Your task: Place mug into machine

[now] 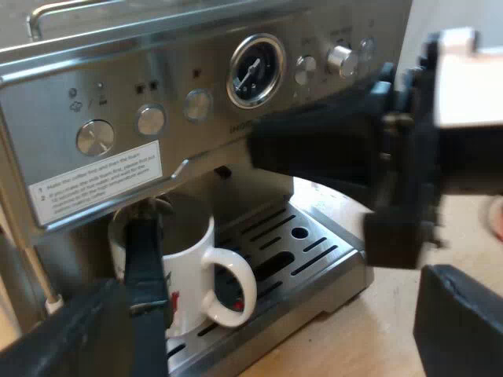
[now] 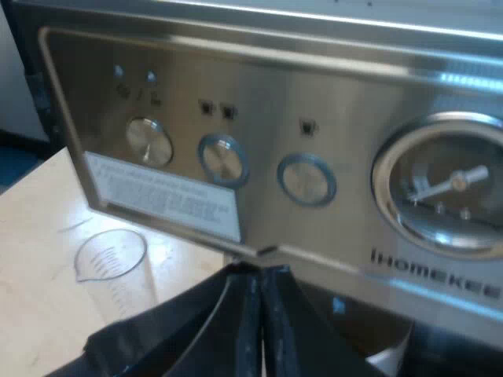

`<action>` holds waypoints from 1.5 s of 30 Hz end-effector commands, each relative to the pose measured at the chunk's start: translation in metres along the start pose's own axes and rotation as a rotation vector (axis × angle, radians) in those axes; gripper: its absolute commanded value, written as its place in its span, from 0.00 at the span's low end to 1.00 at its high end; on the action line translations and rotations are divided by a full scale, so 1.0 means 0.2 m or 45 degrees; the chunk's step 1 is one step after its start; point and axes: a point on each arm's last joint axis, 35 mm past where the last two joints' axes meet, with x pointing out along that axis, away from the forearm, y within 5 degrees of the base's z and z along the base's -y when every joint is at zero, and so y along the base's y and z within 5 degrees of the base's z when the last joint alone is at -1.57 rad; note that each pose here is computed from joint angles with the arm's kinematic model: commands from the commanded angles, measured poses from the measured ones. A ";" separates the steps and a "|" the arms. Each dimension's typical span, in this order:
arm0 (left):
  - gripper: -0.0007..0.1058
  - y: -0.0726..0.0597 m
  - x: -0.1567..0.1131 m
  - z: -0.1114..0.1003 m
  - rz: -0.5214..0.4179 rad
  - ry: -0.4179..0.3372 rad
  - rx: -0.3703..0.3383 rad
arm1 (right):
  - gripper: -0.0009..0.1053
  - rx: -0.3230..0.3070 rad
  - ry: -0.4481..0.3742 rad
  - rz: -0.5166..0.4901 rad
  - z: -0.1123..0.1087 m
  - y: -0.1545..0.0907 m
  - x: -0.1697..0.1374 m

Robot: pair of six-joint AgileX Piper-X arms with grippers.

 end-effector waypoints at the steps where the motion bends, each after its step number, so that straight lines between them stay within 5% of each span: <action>1: 0.70 -0.01 0.00 0.01 -0.045 -0.017 0.025 | 0.01 -0.029 -0.042 -0.002 0.05 -0.01 0.02; 26: 0.70 -0.02 0.00 0.01 -0.098 -0.006 0.024 | 0.01 0.028 -0.010 -0.092 0.01 -0.07 0.21; 45: 0.70 -0.02 0.00 0.01 -0.098 -0.006 0.024 | 0.01 -0.010 0.012 -0.110 0.04 -0.03 0.14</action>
